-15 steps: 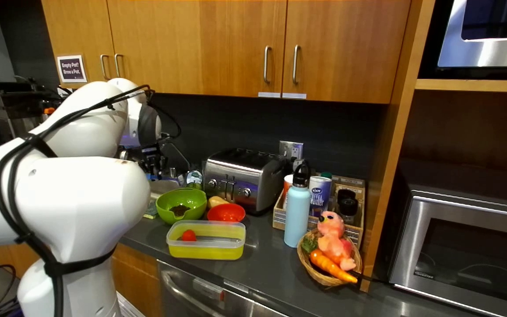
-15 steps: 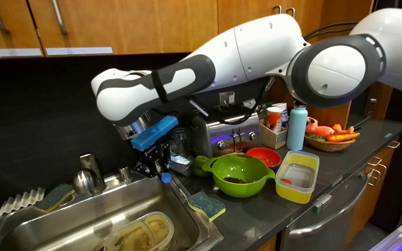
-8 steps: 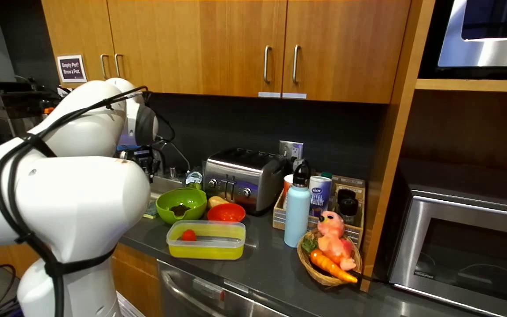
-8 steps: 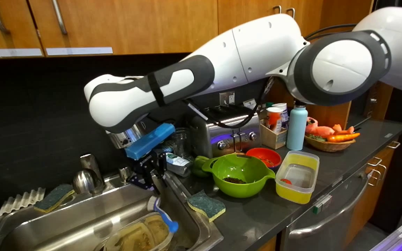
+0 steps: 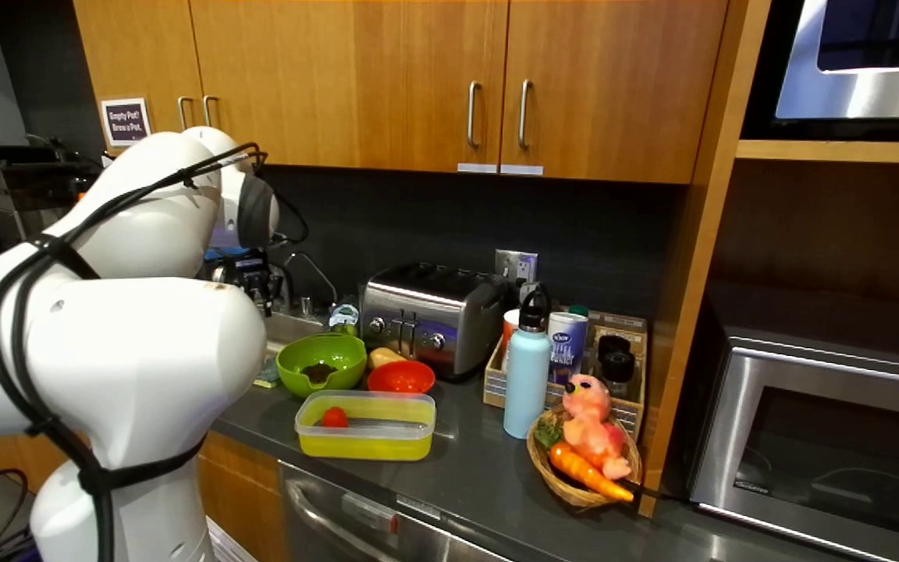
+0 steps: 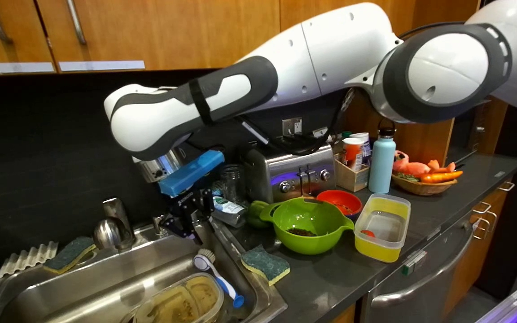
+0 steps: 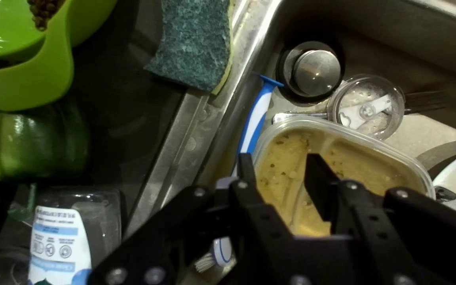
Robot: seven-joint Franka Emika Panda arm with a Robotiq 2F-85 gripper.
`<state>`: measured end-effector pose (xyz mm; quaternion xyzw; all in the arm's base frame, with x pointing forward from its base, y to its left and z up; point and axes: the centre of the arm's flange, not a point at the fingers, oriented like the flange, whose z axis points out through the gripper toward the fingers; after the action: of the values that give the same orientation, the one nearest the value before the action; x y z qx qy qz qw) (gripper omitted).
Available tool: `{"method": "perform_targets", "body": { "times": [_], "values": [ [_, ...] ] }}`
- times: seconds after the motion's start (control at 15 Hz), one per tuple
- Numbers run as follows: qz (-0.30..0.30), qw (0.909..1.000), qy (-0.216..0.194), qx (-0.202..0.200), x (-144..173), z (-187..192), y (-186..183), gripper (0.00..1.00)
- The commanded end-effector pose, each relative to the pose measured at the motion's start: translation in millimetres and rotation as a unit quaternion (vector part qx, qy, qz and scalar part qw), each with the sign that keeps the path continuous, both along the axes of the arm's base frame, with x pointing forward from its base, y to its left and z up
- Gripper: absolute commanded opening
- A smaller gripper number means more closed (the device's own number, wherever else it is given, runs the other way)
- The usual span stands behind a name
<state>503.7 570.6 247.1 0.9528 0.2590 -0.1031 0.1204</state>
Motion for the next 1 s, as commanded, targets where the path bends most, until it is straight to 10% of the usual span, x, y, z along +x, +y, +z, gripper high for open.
{"method": "perform_targets", "body": {
  "times": [0.0, 0.33, 0.93],
  "values": [
    [-0.004, 0.9999, 0.007, -0.006, -11.3, 11.6, -19.4, 0.71],
    [-0.019, 0.9987, 0.046, -0.006, 0.6, -14.0, -35.9, 0.99],
    [-0.040, 0.9957, 0.082, -0.015, 5.5, -36.9, -54.4, 0.99]
  ]
}}
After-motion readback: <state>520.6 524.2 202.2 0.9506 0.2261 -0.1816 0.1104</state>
